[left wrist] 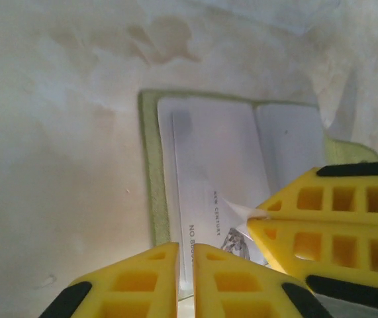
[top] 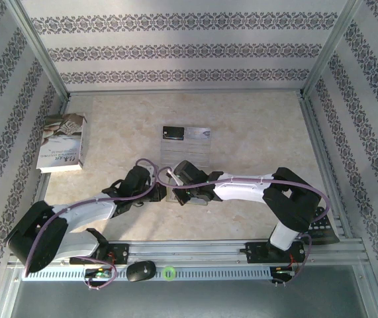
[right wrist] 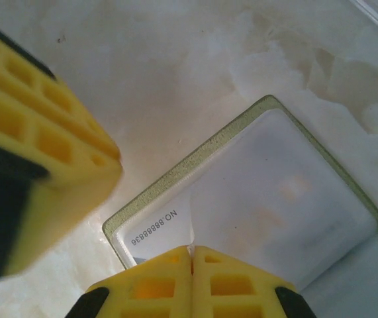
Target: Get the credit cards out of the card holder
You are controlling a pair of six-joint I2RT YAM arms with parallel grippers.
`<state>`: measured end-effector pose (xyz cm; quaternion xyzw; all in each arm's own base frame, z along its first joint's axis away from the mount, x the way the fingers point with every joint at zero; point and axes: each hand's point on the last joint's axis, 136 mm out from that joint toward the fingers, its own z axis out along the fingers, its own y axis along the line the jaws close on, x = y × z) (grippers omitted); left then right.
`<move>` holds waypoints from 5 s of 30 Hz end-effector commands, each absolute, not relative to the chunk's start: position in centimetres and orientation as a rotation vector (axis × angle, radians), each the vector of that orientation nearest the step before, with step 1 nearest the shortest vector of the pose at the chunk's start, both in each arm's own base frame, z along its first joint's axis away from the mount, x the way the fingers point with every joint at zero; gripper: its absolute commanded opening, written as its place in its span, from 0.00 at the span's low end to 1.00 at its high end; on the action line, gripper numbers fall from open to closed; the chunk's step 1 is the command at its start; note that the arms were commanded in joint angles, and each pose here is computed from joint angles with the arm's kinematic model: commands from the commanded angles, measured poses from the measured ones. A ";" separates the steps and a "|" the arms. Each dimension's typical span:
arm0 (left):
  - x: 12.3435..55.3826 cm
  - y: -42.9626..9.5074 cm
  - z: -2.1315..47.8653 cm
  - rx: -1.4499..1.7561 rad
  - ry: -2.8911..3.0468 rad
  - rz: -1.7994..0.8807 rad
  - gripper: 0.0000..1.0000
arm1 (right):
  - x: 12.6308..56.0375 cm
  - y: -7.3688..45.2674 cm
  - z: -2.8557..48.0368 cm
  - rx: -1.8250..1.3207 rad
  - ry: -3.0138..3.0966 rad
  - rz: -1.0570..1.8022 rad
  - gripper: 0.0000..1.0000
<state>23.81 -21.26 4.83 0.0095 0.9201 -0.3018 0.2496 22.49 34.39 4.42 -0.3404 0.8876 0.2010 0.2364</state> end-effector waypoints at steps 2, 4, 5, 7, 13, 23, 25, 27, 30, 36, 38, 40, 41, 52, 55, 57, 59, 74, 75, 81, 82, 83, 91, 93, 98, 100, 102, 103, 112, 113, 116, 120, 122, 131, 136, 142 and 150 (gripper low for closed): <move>25.2 -23.2 5.3 0.043 2.456 -0.865 0.08 | 22.6 35.3 5.8 -0.893 2.381 0.640 0.00; 25.2 -23.3 4.8 0.033 2.469 -0.867 0.07 | 22.6 35.2 5.8 -0.889 2.380 0.642 0.00; 25.3 -23.3 4.7 0.030 2.468 -0.873 0.07 | 22.7 35.2 5.8 -0.883 2.376 0.641 0.00; 25.1 -23.5 4.7 0.032 2.465 -0.879 0.07 | 22.7 34.9 5.7 -0.879 2.378 0.634 0.00; 24.4 -24.1 5.0 0.083 2.472 -0.888 0.11 | 22.7 34.6 5.6 -0.858 2.375 0.631 0.00; 23.9 -25.3 4.4 0.115 2.506 -0.921 0.12 | 22.7 34.6 5.2 -0.842 2.382 0.639 0.00; 23.8 -25.4 3.9 0.105 2.524 -0.924 0.12 | 22.7 34.6 5.1 -0.838 2.381 0.638 0.00; 23.6 -25.2 3.2 0.089 2.559 -0.907 0.10 | 22.7 34.5 5.1 -0.831 2.383 0.635 0.00; 23.0 -24.3 1.9 0.049 2.627 -0.852 0.02 | 22.8 34.2 5.0 -0.799 2.392 0.626 0.00; 22.5 -23.8 1.5 0.037 2.661 -0.828 0.00 | 23.2 31.5 5.1 -0.620 2.413 0.553 0.00; 22.4 -23.8 1.4 0.037 2.664 -0.831 0.00 | 23.2 30.1 4.9 -0.526 2.432 0.522 0.00; 22.4 -23.8 1.3 0.036 2.667 -0.829 0.00 | 23.2 28.4 4.4 -0.400 2.465 0.474 0.00; 22.4 -23.9 1.4 0.036 2.660 -0.837 0.00 | 23.1 27.6 4.1 -0.345 2.475 0.457 0.00; 22.6 -24.2 2.9 0.077 2.621 -0.860 0.00 | 23.4 24.7 10.1 -0.176 2.329 0.367 0.34; 22.6 -24.1 3.2 0.076 2.607 -0.867 0.03 | 23.4 27.4 11.8 -0.265 2.328 0.529 0.31; 22.6 -24.0 3.4 0.074 2.597 -0.865 0.04 | 23.5 29.1 12.0 -0.294 2.373 0.619 0.24; 22.6 -24.1 3.6 0.079 2.593 -0.871 0.05 | 23.4 31.0 11.7 -0.340 2.416 0.710 0.20; 23.1 -26.6 5.9 0.168 2.561 -0.950 0.13 | 25.0 26.6 10.1 -0.170 2.451 0.599 0.17; 23.2 -26.8 6.2 0.175 2.556 -0.956 0.13 | 25.1 25.8 10.1 -0.149 2.449 0.586 0.17; 22.9 -30.0 5.9 0.266 2.592 -1.024 0.13 | 25.5 22.8 9.9 -0.048 2.436 0.561 0.17; 22.9 -30.6 5.9 0.283 2.594 -1.041 0.13 | 25.6 22.4 9.9 -0.035 2.431 0.556 0.18; 22.7 -31.6 6.0 0.315 2.600 -1.068 0.13 | 25.7 22.0 10.1 -0.024 2.424 0.550 0.18; 20.8 -36.0 3.1 0.465 2.759 -1.178 0.14 | 26.1 19.1 10.7 0.063 2.386 0.536 0.20; 20.8 -36.0 2.6 0.458 2.778 -1.172 0.14 | 26.1 19.0 10.7 0.066 2.385 0.538 0.20; 22.1 -35.5 5.7 0.426 2.628 -1.181 0.22 | 26.0 20.5 10.9 0.015 2.392 0.629 0.23; 22.9 -34.6 8.2 0.391 2.520 -1.185 0.26 | 25.8 21.7 10.9 -0.028 2.403 0.692 0.23; 23.6 -33.3 10.3 0.353 2.436 -1.161 0.29 | 25.6 23.1 11.0 -0.070 2.411 0.763 0.23; 23.8 -32.4 11.1 0.339 2.406 -1.131 0.31 | 25.5 23.9 11.1 -0.090 2.415 0.795 0.23; 25.9 -24.3 8.4 0.155 2.465 -0.896 0.39 | 23.4 29.8 7.3 -0.234 2.576 0.926 0.18; 26.0 -24.4 8.3 0.164 2.464 -0.890 0.39 | 23.2 29.9 6.7 -0.224 2.593 0.934 0.16; 26.3 -24.4 7.4 0.175 2.481 -0.862 0.42 | 22.7 29.8 4.4 -0.191 2.666 0.886 0.12; 26.4 -24.3 6.4 0.186 2.497 -0.836 0.43 | 22.4 27.8 1.7 -0.117 2.738 0.740 0.08; 26.4 -24.4 6.2 0.201 2.502 -0.825 0.44 | 22.3 27.3 0.9 -0.111 2.760 0.692 0.08; 26.8 -23.6 5.0 0.280 2.531 -0.661 0.39 | 23.9 29.4 7.0 -0.203 2.579 0.833 0.14; 26.8 -24.1 4.6 0.349 2.525 -0.575 0.46 | 24.6 29.5 7.3 -0.116 2.587 0.845 0.13; 26.4 -24.9 4.4 0.423 2.504 -0.482 0.48 | 24.6 28.1 6.5 -0.062 2.588 0.794 0.12; 25.4 -25.9 2.8 0.476 2.538 -0.458 0.45 | 24.5 26.5 6.4 -0.040 2.584 0.763 0.12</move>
